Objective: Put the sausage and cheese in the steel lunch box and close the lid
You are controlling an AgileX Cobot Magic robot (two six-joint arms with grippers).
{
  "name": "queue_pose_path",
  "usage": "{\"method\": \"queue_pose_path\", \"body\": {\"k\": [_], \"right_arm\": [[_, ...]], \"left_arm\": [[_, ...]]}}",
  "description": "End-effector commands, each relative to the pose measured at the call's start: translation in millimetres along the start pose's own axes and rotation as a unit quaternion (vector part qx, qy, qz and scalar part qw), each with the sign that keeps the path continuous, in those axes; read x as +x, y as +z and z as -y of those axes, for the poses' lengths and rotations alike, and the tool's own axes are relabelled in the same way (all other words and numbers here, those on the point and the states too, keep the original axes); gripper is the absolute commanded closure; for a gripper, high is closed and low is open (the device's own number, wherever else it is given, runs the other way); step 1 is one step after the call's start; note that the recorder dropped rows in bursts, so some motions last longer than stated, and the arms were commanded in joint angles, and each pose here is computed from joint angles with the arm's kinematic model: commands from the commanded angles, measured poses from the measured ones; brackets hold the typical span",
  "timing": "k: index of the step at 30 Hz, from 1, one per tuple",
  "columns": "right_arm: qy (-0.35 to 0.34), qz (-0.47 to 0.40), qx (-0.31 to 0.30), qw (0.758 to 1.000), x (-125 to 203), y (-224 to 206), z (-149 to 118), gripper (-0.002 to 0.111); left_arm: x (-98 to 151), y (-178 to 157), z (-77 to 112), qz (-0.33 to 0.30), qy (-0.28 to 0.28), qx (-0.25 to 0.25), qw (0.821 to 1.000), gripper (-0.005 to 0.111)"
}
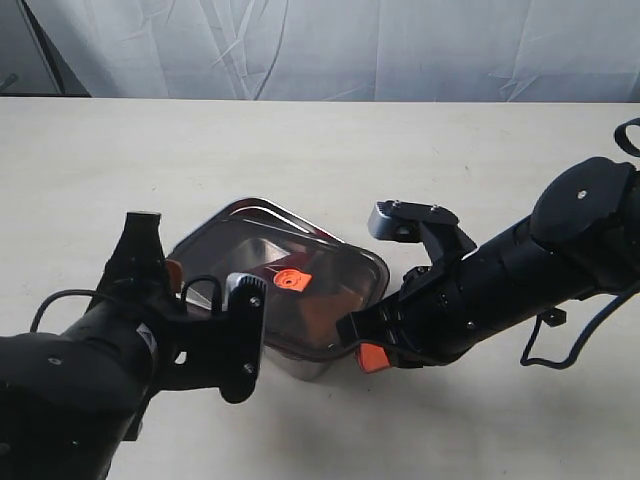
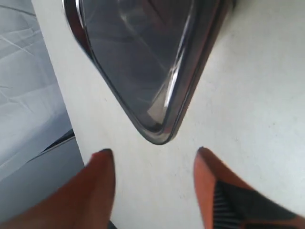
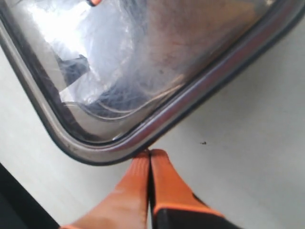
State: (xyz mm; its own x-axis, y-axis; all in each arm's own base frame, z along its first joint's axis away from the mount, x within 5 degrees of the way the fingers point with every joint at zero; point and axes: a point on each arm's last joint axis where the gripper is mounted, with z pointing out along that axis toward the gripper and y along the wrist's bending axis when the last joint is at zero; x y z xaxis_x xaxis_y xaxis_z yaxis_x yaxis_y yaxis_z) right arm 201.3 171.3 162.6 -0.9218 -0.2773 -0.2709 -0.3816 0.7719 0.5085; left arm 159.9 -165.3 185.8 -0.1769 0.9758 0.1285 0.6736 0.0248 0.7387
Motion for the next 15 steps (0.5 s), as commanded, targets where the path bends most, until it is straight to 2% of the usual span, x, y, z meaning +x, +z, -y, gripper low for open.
{"method": "queue_pose_path", "body": {"k": [1, 2, 4, 8, 11, 15], "right_arm": [[-0.003, 0.013, 0.005, 1.0, -4.1, -0.6, 0.0, 0.109], [-0.003, 0.013, 0.005, 1.0, -4.1, -0.6, 0.0, 0.109], [-0.003, 0.013, 0.005, 1.0, -4.1, -0.6, 0.0, 0.109], [-0.003, 0.013, 0.005, 1.0, -4.1, -0.6, 0.0, 0.109], [-0.002, 0.013, 0.005, 1.0, -4.1, -0.6, 0.0, 0.109], [-0.002, 0.012, 0.004, 1.0, -3.8, -0.6, -0.2, 0.109]], "left_arm": [[1.9, -2.6, -1.2, -0.003, 0.003, -0.012, 1.0, 0.095], [2.4, -2.0, -1.8, -0.005, -0.003, -0.013, 1.0, 0.107], [4.8, 1.8, -4.3, -0.01, -0.031, -0.01, 0.999, 0.106], [17.7, 14.2, -13.8, -0.053, -0.156, 0.004, 0.986, 0.107], [27.4, 23.3, -20.6, -0.103, -0.259, 0.072, 0.958, 0.107], [33.7, 32.4, -31.9, -0.132, -0.369, 0.177, 0.903, 0.107]]}}
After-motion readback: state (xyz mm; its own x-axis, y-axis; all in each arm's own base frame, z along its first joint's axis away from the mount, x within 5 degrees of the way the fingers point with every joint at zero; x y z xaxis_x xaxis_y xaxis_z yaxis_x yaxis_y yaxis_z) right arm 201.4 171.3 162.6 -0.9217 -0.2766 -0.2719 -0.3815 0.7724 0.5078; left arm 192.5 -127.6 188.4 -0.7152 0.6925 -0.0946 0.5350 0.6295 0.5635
